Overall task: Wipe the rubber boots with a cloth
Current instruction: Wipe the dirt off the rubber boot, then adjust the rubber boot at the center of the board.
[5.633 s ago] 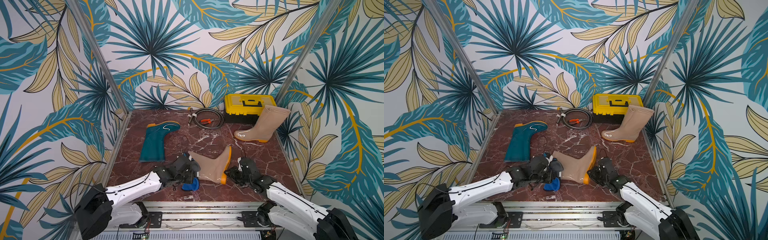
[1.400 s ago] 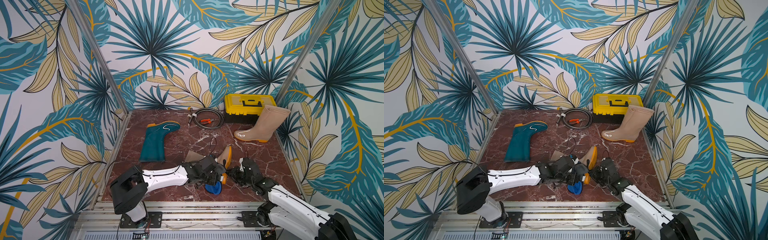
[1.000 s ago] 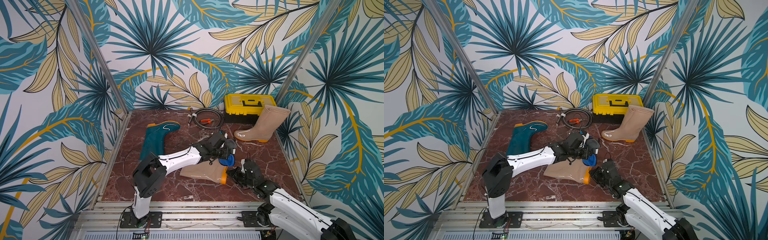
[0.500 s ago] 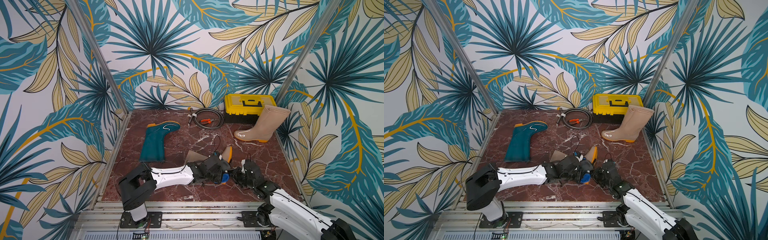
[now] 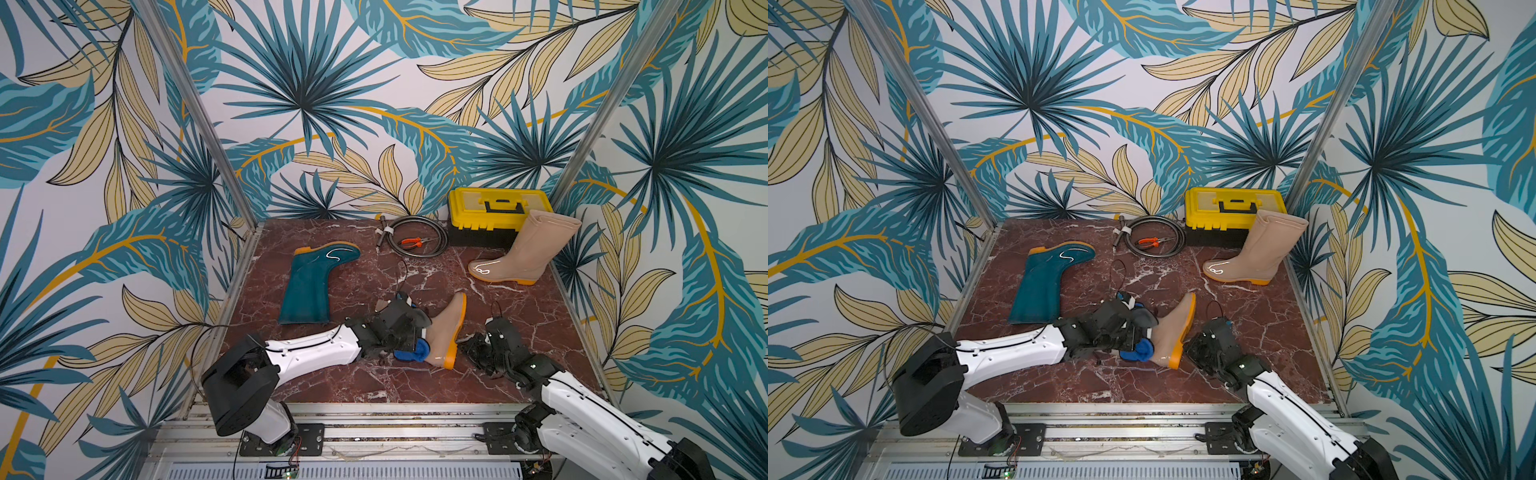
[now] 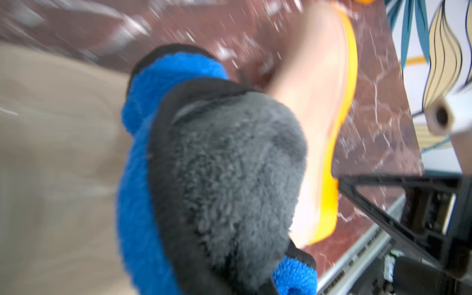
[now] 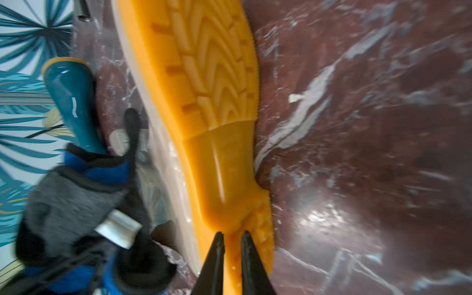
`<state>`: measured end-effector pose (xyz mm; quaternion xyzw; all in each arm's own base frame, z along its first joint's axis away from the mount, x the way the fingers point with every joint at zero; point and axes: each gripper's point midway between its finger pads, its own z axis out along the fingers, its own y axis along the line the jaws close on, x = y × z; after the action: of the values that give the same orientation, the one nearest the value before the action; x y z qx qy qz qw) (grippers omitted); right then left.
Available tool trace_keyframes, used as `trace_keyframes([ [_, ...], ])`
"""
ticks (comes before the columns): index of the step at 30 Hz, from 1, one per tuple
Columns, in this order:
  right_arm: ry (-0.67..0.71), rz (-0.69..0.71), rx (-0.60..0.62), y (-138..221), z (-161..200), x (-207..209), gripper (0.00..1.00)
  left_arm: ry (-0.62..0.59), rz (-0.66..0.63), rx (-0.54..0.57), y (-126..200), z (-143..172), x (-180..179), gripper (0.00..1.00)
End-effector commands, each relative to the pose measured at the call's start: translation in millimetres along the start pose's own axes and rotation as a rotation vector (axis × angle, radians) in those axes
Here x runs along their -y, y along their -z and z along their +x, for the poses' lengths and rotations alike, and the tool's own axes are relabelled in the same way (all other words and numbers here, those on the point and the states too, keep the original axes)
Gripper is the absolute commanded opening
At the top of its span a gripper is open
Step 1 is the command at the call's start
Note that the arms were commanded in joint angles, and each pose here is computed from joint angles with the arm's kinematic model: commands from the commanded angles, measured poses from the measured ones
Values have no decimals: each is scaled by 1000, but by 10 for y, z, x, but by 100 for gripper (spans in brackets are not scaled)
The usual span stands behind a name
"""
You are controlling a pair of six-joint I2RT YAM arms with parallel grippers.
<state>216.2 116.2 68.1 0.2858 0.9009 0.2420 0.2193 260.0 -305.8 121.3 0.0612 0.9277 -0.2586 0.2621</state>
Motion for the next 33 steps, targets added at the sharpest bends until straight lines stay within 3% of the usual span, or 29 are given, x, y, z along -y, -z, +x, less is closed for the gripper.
trace_keyframes([
  [1,193,225,-15,169,-7,346,26,-8,-95,43,324,-161,-446,0],
  [5,424,277,0,305,-195,-18,49,92,-274,72,611,-107,-1218,0],
  [9,669,356,-21,234,-154,-352,62,197,-340,103,796,64,-1673,0],
  [15,1175,463,-44,-73,375,-1009,74,351,-329,93,875,377,-1987,0],
  [18,1332,440,-114,-324,756,-1235,77,396,-325,79,872,456,-2075,0],
  [23,1424,314,-235,-654,1286,-1554,78,431,-305,73,876,455,-2078,0],
  [28,1403,212,-320,-908,1615,-1700,78,438,-311,75,885,481,-2108,0],
  [33,1427,285,-315,-1154,1612,-1589,77,424,-306,76,890,467,-2098,0],
])
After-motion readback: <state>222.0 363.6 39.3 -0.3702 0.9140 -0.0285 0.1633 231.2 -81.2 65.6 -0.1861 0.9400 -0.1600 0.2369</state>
